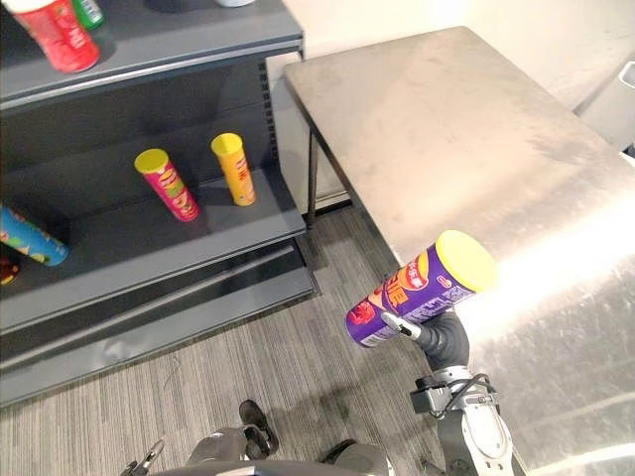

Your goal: Put the gum and the chips on the shelf.

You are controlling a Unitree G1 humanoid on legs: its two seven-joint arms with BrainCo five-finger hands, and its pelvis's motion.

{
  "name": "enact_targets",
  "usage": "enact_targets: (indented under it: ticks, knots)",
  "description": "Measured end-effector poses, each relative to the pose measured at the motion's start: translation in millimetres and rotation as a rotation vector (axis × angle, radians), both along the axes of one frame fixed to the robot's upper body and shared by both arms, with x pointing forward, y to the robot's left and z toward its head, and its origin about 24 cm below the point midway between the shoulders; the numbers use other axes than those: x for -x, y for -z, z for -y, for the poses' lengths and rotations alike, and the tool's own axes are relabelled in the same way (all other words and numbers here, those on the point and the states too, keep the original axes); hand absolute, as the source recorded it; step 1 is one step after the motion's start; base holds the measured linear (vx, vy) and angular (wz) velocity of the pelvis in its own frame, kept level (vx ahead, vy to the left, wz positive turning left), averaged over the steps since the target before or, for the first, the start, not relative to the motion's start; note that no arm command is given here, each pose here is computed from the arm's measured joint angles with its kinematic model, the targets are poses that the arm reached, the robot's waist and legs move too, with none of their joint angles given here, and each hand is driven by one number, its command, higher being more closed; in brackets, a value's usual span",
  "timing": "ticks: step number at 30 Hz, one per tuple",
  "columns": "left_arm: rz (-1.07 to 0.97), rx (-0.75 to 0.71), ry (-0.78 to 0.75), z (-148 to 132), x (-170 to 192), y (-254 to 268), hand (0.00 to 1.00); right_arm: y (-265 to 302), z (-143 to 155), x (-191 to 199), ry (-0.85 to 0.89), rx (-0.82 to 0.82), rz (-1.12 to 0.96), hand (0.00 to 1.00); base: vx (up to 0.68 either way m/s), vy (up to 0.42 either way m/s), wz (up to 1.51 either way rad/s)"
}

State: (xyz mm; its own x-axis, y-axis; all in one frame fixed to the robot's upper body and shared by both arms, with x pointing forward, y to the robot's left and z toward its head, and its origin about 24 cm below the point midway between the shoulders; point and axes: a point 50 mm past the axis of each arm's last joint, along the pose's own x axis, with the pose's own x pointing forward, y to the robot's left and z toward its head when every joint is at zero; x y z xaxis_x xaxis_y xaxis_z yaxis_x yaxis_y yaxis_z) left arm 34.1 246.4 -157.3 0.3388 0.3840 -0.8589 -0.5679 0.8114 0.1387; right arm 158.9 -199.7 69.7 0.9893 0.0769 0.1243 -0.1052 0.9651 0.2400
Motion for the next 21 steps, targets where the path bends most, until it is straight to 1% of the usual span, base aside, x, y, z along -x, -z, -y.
enact_targets:
  ticks: [4, 7, 9, 12, 15, 17, 18, 20, 21]
  knots:
    - [0.005, 0.021, 0.107, 11.9, -11.2, 1.7, 0.00, 1.8, -6.3, -0.8, -0.013, -0.009, -0.009, 1.00, -0.02, 0.105, 0.03]
    - [0.012, 0.018, 0.150, 14.3, -18.0, 1.3, 0.00, 4.6, -13.7, -1.7, -0.042, -0.027, -0.019, 1.00, -0.06, 0.102, -0.23]
    - [0.034, -0.007, 0.164, 7.1, -25.8, -2.3, 0.00, 11.4, -27.9, -5.2, -0.099, -0.057, -0.041, 1.00, -0.08, 0.129, -0.27]
    - [0.029, -0.032, 0.168, -1.8, -24.5, -4.5, 0.00, 18.2, -40.3, -4.1, -0.149, -0.084, -0.071, 1.00, -0.04, 0.114, 0.04]
    - [0.015, -0.041, 0.156, -6.4, -17.8, -4.9, 0.00, 21.5, -44.1, -3.8, -0.151, -0.112, -0.082, 1.00, 0.03, 0.111, 0.21]
    - [-0.001, -0.039, 0.143, -7.9, -12.1, -4.1, 0.00, 25.2, -41.7, 1.5, -0.129, -0.120, -0.104, 1.00, 0.10, 0.113, 0.78]
    - [-0.012, -0.041, 0.152, -8.4, -9.8, -3.8, 0.00, 31.4, -38.4, 10.1, -0.103, -0.126, -0.146, 1.00, 0.13, 0.130, 1.32]
    - [-0.021, -0.060, 0.170, -14.3, -8.2, -5.7, 0.00, 36.6, -35.6, 18.4, -0.082, -0.130, -0.182, 1.00, 0.19, 0.097, 1.34]
    - [-0.028, -0.079, 0.188, -19.2, -7.8, -7.4, 0.00, 37.7, -39.3, 19.9, -0.100, -0.141, -0.188, 1.00, 0.20, 0.046, 1.15]
